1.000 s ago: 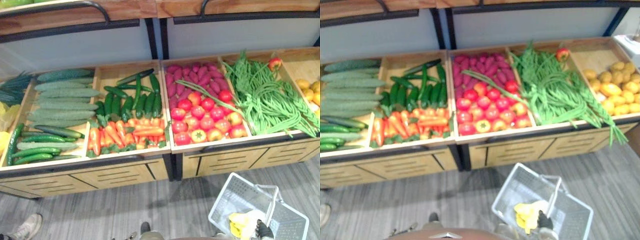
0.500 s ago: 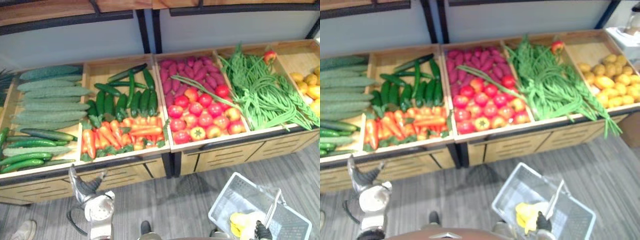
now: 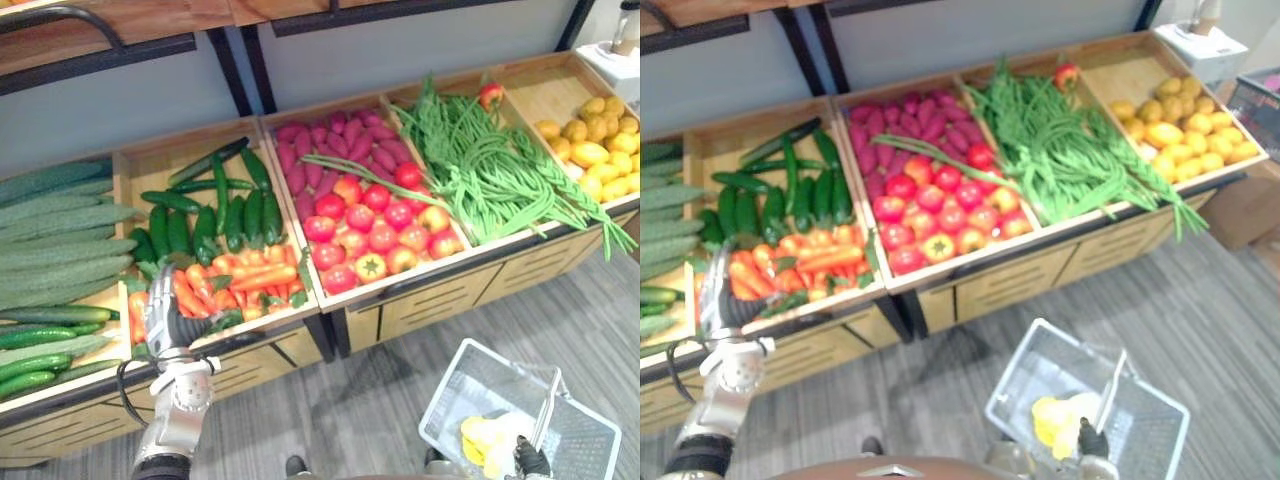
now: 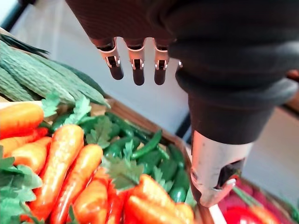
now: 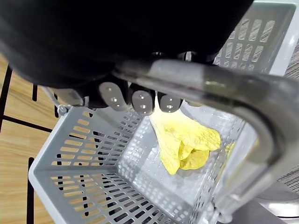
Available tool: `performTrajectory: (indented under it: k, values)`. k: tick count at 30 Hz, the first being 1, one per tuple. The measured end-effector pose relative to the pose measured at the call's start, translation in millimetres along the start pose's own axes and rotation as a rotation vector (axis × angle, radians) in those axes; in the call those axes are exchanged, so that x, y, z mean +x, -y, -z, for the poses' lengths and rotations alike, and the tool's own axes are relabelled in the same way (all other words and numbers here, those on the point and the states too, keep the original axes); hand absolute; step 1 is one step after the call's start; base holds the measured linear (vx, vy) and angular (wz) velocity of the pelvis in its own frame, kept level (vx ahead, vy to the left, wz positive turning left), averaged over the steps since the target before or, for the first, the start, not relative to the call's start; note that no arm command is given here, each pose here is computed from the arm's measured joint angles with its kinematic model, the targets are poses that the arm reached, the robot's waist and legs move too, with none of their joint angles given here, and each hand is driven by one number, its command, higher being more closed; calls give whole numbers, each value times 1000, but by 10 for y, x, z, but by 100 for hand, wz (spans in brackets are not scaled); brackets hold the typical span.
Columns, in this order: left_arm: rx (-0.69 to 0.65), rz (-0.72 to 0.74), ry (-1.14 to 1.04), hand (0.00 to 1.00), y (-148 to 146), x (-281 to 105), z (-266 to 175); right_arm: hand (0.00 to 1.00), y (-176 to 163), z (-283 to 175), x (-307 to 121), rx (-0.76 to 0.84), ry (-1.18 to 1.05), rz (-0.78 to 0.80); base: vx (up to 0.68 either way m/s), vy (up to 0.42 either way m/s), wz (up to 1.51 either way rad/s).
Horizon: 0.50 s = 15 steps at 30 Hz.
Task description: Pick vegetable in the basket
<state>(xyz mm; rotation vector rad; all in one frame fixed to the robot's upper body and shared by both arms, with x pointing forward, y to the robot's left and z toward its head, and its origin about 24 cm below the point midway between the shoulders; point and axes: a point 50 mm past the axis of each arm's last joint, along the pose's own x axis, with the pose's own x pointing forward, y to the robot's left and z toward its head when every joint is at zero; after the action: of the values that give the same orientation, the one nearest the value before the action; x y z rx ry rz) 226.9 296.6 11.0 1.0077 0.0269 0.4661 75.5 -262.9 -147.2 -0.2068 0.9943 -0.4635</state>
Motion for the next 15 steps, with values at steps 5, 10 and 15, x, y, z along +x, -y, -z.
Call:
performTrajectory:
  k: [5,10,15]
  values:
    - [86,111,27,0,56,119,-3,100,4,-104,29,-22,41,-8,9,9,-15]
    - [137,126,81,0,34,329,-160,100,25,-211,52,-31,83,-5,2,5,-13]
    - [164,114,91,0,37,474,-282,100,16,-246,54,-54,100,-10,6,1,-3]
